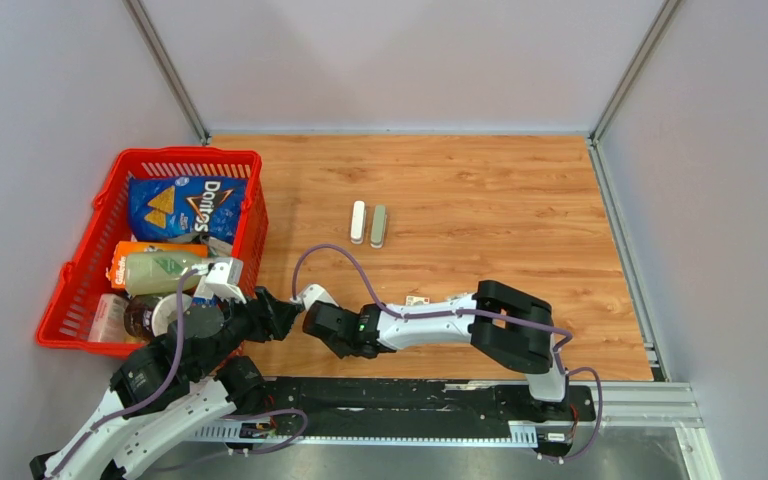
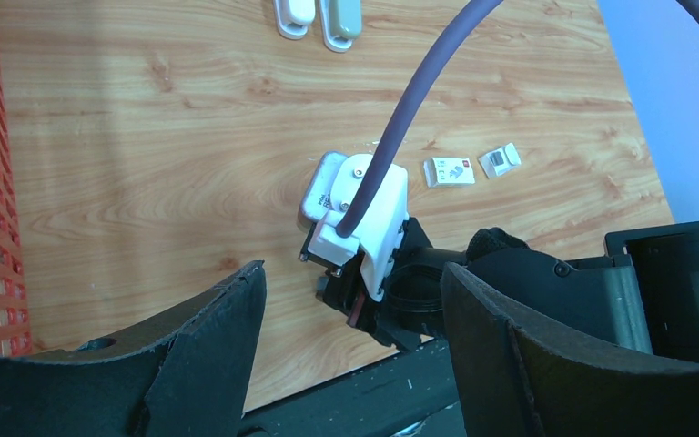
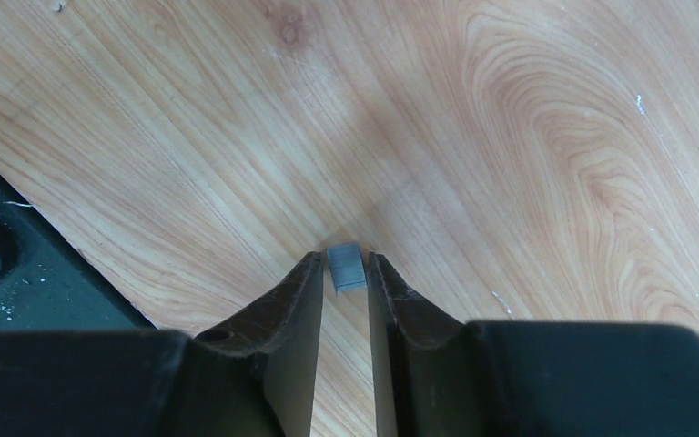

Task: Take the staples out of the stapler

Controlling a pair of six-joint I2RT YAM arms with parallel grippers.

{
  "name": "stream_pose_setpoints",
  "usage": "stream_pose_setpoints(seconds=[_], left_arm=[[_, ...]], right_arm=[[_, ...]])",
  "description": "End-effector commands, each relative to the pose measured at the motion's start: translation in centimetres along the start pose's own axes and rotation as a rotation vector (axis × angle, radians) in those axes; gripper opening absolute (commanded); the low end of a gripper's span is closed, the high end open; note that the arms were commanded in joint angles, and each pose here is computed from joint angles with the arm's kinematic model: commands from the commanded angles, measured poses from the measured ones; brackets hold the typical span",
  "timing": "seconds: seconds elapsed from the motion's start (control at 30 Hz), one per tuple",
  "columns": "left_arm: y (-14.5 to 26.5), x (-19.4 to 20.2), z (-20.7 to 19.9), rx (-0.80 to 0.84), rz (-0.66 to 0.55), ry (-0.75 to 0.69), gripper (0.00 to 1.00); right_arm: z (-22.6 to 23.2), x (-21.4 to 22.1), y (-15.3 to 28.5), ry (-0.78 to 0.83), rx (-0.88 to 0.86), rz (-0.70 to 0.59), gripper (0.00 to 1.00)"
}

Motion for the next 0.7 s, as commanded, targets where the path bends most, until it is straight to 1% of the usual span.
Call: stream_pose_setpoints(seconds=[0.0, 0.2, 0.37, 0.5, 0.67], left_arm=[[0.3, -0.7, -0.1, 0.009, -0.026, -0.013, 0.78], [0.3, -0.7, -0.1, 0.007, -0.025, -0.014, 0.78], [0.2, -0.6, -0.1, 0.007, -0.021, -0.012, 0.78], [0.3, -0.6, -0.1, 0.010, -0.023, -0.012, 0.78], [0.2, -0.6, -0.1, 0.009, -0.021, -0.012, 0.78]], right_arm=[[-0.1, 0.1, -0.2, 0.033, 0.050, -0.009, 0.26], [-0.5, 0.2, 0.1, 0.016, 0.071, -0.025, 0.19], [-0.9, -0.3, 1.3, -0.014, 0.103, -0.058, 0.15], [-1.8, -0.9, 2.8, -0.056, 0.145, -0.077, 0.14], [-4.4, -1.7, 5.4, -0.141, 0.174, -0.109, 0.13]])
Point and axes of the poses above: each gripper's point midway between its finger pads, its own y axis back along the fingers, its own z axis along the line the jaws close on, x = y × z, the point moved 9 cm from there along y, back along the fingers, and after that the axes turned 15 degrees about -y, right-handed, at the moved point
